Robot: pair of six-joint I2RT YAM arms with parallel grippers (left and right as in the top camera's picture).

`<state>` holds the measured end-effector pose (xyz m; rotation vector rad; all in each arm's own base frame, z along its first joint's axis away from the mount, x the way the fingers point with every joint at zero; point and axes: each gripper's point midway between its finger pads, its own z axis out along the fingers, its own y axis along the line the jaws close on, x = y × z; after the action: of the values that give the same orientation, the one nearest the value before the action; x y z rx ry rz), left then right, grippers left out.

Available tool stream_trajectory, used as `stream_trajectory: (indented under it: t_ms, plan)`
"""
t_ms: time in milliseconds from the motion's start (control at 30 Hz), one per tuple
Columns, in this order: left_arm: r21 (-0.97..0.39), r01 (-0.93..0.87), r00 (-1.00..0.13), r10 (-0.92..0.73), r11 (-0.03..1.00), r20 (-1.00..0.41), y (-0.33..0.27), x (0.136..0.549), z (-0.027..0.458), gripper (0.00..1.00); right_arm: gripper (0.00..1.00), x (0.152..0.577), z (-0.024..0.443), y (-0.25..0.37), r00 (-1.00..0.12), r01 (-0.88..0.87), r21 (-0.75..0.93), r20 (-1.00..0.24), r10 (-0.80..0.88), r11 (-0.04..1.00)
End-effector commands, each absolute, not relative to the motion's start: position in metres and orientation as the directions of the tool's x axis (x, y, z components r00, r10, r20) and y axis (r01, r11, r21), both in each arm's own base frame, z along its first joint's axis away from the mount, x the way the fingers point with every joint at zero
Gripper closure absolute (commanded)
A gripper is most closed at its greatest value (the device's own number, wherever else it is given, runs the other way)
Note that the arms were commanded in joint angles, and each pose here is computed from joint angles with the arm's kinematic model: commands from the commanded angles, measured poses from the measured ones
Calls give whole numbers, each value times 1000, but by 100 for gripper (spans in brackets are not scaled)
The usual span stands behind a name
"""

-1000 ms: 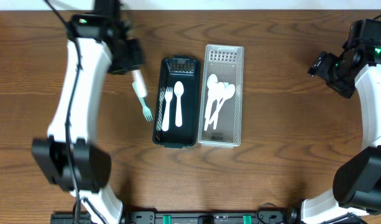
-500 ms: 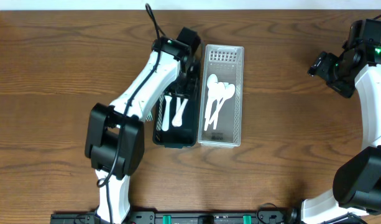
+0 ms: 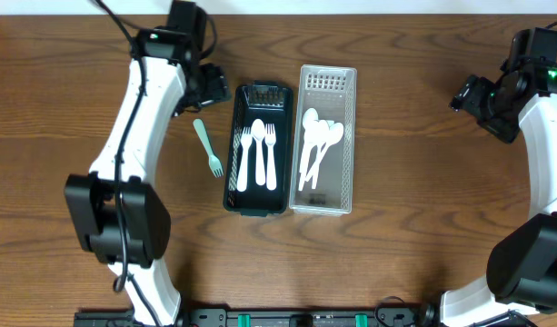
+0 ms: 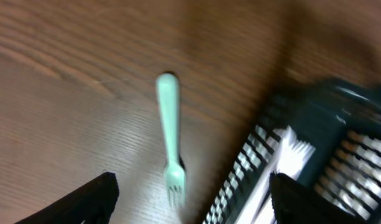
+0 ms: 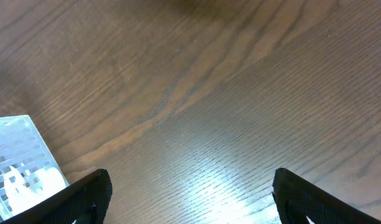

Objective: Pack container
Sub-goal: 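Place the white fork into the black basket with the left gripper, then grasp the mint-green fork with the left gripper, then place the mint-green fork into the black basket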

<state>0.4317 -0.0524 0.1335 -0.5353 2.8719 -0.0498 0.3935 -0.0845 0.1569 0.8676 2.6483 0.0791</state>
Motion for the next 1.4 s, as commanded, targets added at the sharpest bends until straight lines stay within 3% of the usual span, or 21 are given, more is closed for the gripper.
stream_trajectory:
  t_ms: [0,167,467,867,967,1267,1367]
  plan:
    - [-26,-455,-882,-454,890,-123,-46,429,90,21,14,393,154,-87,-753,564,144,-314,578,813]
    - [8,-488,-871,-487,873,-71,-43,430,58,29,13,394,154,-87,-752,563,146,-318,578,813]
    - [41,-522,-853,-521,852,-23,-26,431,25,33,12,394,154,-88,-752,563,145,-319,577,813]
    - [50,-438,-899,-438,898,4,-26,431,11,41,11,396,155,-88,-749,562,148,-325,577,813]
    - [51,-437,-899,-438,898,7,-26,430,10,51,12,395,155,-88,-749,562,148,-324,577,813]
    - [57,-436,-897,-439,898,50,-28,417,-1,54,12,395,155,-88,-751,563,147,-321,577,814]
    - [46,-437,-897,-439,898,55,-31,417,-1,60,12,395,155,-88,-751,563,147,-321,577,814]
